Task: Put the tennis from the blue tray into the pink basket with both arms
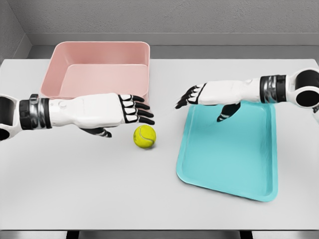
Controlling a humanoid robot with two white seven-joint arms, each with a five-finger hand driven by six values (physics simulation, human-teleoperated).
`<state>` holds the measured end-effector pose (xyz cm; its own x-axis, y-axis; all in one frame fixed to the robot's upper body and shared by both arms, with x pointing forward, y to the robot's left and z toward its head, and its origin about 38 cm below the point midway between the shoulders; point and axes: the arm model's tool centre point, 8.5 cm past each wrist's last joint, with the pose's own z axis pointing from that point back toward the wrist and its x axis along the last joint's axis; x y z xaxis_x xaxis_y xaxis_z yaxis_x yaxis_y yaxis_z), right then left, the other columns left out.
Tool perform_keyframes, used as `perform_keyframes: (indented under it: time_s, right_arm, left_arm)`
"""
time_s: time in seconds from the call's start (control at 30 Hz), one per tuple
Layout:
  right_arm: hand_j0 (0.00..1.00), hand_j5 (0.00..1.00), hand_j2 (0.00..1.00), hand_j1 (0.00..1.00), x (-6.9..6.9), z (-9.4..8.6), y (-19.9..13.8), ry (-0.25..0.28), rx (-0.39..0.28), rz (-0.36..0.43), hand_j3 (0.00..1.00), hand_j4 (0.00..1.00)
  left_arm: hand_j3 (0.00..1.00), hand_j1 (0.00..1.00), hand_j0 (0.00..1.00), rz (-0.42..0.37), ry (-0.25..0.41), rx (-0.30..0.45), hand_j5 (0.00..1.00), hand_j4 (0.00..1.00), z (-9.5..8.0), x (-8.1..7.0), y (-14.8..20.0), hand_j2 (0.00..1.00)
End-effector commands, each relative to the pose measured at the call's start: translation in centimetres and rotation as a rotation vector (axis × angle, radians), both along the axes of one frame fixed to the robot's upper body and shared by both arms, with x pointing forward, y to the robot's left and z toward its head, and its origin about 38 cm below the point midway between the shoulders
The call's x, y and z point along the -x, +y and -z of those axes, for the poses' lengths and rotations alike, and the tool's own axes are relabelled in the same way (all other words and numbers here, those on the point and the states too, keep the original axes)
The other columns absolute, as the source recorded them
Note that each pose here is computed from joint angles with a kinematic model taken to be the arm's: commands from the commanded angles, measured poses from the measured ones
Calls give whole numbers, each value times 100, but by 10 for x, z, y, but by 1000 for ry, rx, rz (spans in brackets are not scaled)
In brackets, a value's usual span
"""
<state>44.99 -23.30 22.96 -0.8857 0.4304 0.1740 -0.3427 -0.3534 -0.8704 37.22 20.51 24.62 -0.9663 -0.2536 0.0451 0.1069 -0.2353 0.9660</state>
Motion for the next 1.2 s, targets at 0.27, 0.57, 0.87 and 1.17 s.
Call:
perform_keyframes:
  time_s: [0.27,0.57,0.87,1.17]
  right_arm:
    - [100,100,100,100,-19,-31,-62,-153,-217,217,100,100]
    - [100,100,100,100,-29,-54,-104,-213,-234,332,100,100]
    - [100,100,100,100,-29,-49,-107,-205,-233,343,100,100]
    - [100,100,100,100,-32,-45,-120,-201,-230,385,100,100]
  left_arm:
    - [100,100,100,66,27,-33,100,100,11,4,-25,100]
    - [100,100,100,138,6,-140,100,100,13,4,-48,100]
    - [100,100,100,103,-8,-142,100,100,12,-17,-53,100]
    - [100,100,100,19,45,-152,100,100,30,-43,-43,100]
